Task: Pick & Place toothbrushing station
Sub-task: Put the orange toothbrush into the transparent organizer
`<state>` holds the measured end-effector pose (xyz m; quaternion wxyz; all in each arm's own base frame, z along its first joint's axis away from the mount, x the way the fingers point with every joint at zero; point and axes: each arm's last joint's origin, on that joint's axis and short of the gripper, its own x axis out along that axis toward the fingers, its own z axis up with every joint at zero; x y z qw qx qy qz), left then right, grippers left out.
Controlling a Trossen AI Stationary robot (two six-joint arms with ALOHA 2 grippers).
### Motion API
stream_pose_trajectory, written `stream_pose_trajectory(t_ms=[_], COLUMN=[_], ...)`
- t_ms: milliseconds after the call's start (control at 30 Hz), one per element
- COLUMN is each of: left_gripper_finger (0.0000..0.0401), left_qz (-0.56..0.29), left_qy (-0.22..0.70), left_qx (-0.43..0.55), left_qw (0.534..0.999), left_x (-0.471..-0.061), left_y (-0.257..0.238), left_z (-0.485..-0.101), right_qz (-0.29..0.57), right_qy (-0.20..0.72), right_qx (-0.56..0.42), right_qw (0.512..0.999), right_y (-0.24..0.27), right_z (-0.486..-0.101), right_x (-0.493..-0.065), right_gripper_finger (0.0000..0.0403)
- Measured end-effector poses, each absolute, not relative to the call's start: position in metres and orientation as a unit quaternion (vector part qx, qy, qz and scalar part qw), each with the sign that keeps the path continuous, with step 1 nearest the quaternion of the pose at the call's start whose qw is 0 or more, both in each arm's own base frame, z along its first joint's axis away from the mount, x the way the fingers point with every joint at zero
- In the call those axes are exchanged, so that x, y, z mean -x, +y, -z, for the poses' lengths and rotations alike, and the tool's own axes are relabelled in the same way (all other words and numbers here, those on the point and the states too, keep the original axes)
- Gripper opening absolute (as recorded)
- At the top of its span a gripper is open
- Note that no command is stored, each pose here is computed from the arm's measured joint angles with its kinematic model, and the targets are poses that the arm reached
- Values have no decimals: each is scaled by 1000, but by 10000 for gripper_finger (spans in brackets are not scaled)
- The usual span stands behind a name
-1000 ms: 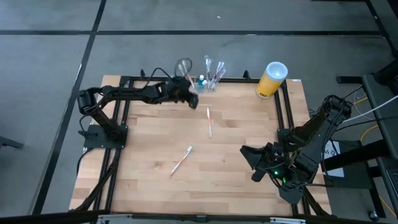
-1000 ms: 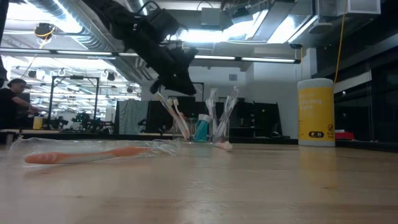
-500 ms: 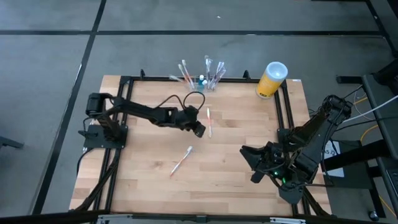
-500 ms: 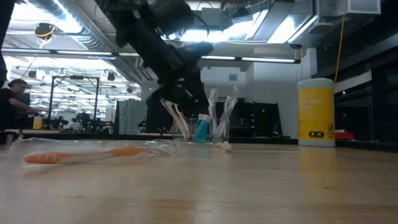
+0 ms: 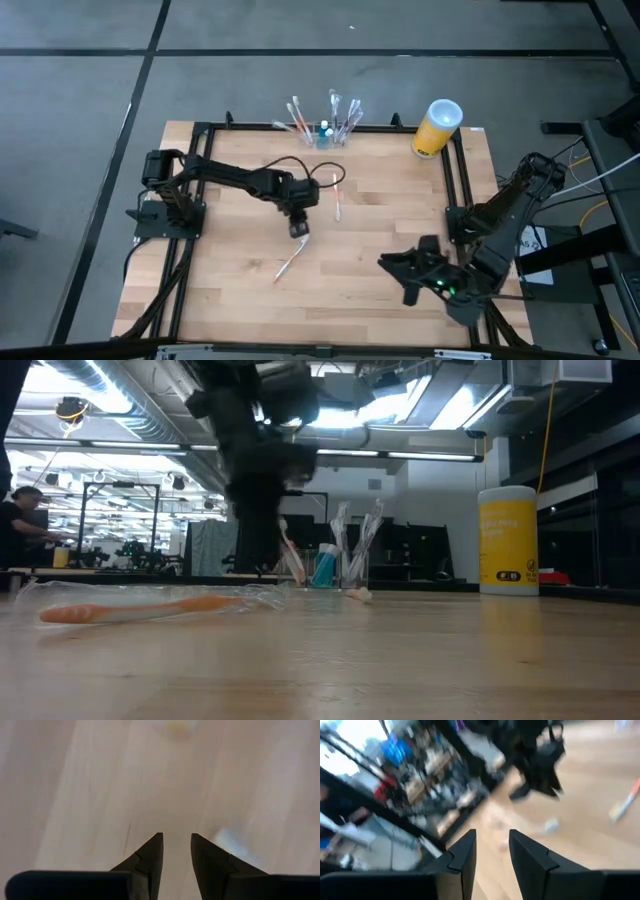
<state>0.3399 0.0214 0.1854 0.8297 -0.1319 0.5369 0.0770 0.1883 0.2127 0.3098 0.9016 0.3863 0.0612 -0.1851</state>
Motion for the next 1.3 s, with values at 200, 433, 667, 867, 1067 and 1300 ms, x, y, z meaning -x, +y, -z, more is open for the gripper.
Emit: stream_pose_trajectory(t_ms=[200,433,667,867,1067,1300], left_gripper_finger=[95,97,104,104,104,39], left_qz=[-136,-131,-142,-196,-208,-188], left_qy=[642,615,526,522,548,530], left_qx=[220,273,310,302,312,326], left_qw=[722,729,779,773,747,760], left_x=[-314,-314,-326,-335,-347,-361], left_y=[-7,-71,-97,-82,-72,-69], left_z=[-177,-182,-187,-168,-135,-120], right_qz=[174,195,193,182,167,172], right_qy=[111,83,80,81,76,43], right_qx=[-388,-364,-357,-357,-365,-368], right_qw=[898,907,911,913,913,913], right_y=[207,204,205,208,215,222], right_z=[-305,-306,-307,-308,-310,-313], right_x=[-202,-203,-204,-203,-197,-188], right_gripper_finger=[119,119,119,119,119,119])
